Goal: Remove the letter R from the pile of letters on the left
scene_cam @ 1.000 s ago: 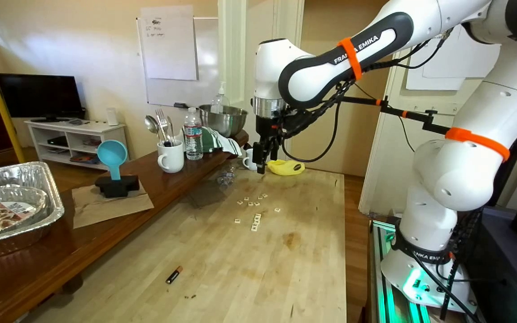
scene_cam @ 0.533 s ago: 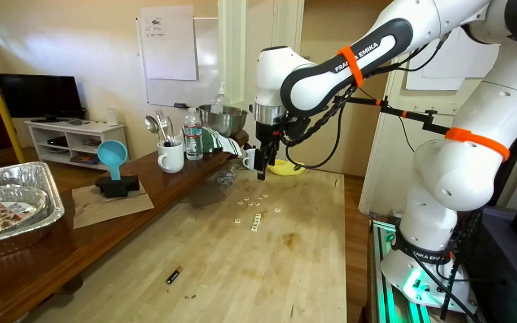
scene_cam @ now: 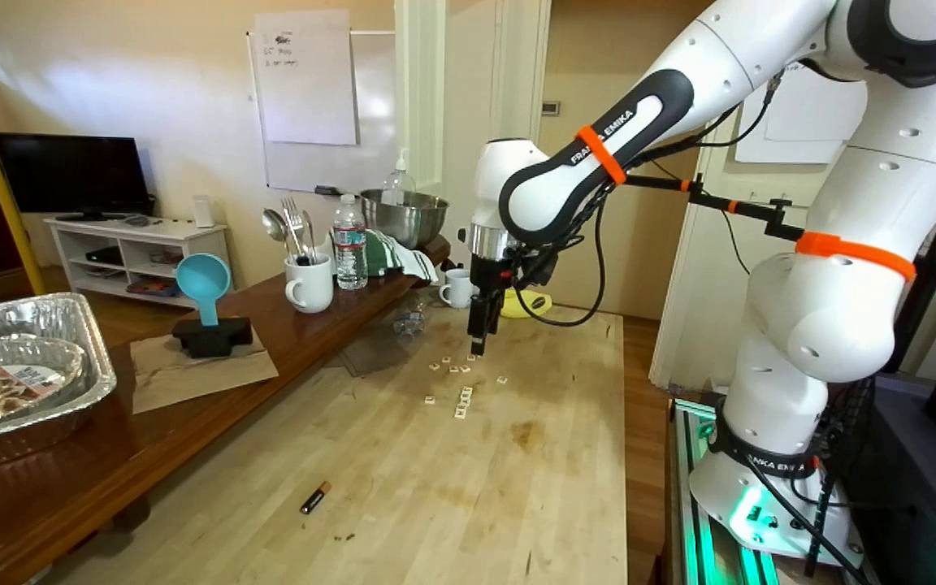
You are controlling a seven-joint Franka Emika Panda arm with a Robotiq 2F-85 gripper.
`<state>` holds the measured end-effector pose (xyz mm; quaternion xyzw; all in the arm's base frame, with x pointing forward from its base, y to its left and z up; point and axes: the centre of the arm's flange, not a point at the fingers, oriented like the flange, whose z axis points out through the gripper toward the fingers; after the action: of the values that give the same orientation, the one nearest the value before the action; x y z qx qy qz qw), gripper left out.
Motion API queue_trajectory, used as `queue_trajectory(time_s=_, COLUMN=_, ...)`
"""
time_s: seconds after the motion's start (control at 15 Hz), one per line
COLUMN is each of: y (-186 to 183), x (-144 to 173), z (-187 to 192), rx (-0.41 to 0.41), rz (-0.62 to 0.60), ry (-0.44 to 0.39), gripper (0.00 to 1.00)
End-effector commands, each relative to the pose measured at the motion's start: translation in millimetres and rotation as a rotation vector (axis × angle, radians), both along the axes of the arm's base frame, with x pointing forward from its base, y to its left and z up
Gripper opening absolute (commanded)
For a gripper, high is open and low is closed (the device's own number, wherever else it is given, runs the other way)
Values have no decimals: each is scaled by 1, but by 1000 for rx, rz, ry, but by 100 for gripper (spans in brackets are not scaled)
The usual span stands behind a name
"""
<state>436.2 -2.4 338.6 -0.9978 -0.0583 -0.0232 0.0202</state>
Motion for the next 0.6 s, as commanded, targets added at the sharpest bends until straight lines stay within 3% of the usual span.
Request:
queue_trajectory(time_s=0.0, y=-15, x=10, z=-43, rx=-39, rz=-48, ry=14, gripper=100)
queue_trajectory(time_s=0.07, y=-18, x=12, z=-52, rx=-57, rz=-77, ry=9, gripper=100)
queue_trajectory(time_s=0.13, y=-13, x=5, z=-27, rx=-20, rz=-36, ry=10, gripper=100)
queue_trajectory(time_s=0.53, y=-16, x=5, z=-47, rx=-57, rz=-34, ry=10, gripper=100)
